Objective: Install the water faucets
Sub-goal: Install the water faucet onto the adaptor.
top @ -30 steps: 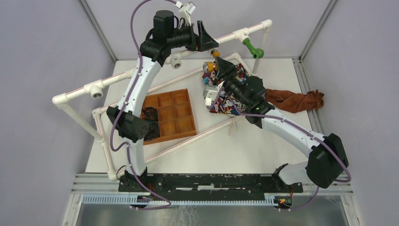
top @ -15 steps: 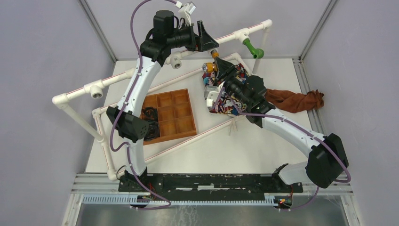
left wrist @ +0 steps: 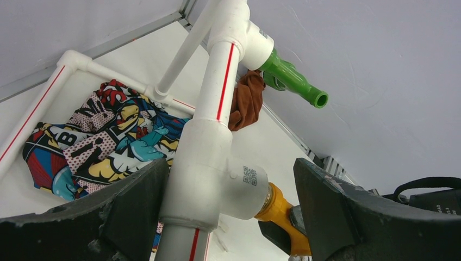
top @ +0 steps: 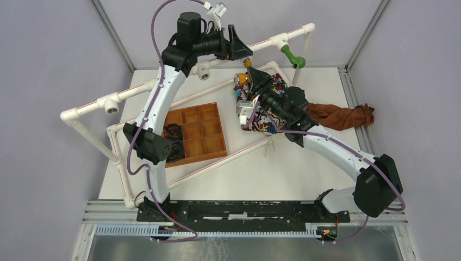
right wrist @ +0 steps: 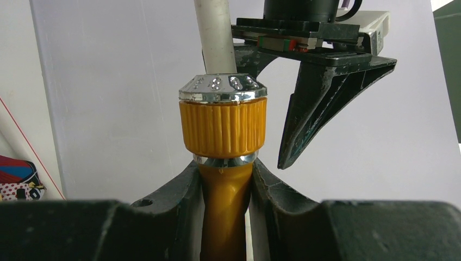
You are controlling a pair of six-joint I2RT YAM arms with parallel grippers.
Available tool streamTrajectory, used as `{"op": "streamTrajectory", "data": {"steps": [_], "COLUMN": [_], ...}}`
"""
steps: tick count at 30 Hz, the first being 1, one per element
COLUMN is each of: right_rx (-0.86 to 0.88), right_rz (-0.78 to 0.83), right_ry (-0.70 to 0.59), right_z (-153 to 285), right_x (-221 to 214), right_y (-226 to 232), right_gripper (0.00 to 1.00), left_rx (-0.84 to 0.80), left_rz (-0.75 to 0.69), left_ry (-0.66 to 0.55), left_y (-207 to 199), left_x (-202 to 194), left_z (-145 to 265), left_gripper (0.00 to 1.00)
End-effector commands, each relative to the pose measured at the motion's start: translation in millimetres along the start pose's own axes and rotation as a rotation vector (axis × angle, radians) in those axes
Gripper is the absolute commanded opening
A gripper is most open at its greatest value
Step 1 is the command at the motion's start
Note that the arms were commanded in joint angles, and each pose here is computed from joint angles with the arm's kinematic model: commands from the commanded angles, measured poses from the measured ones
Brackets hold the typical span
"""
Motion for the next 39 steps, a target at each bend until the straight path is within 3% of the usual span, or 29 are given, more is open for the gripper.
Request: {"op": "streamTrajectory", "data": {"steps": [1, 24, 39], "right_rx": [-0.019, 0.034, 0.090], "right_rz": [0.021, 0.034, 0.093], "right_ry": [-0.026, -0.041, 0.014], "right_z": [-3, 2, 13], "right_x": [-1, -12, -19], "right_y": [-12, -13, -14], "right_gripper": [0.00, 0.00, 0.00], "left_rx": [-0.125, -0.206, -0.270], "left_rz": [-0.013, 0.006, -0.028], "left_ry": [0.064, 0.122, 0.148], "left_y": [-39, -68, -87], "left_x": [-8, -25, -33], "left_z": [16, 16, 23], "left_gripper": [0.91, 0.90, 0.91]}}
Point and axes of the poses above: each gripper's point midway between its finger pads, its own z axis back along the fingers, its own y axis along the line the jaws close on, x = y × z, the point moved 2 cm from there along z, back along the fingers, and after that the axes turned 10 degrees about -z, right-handed, at the moved point
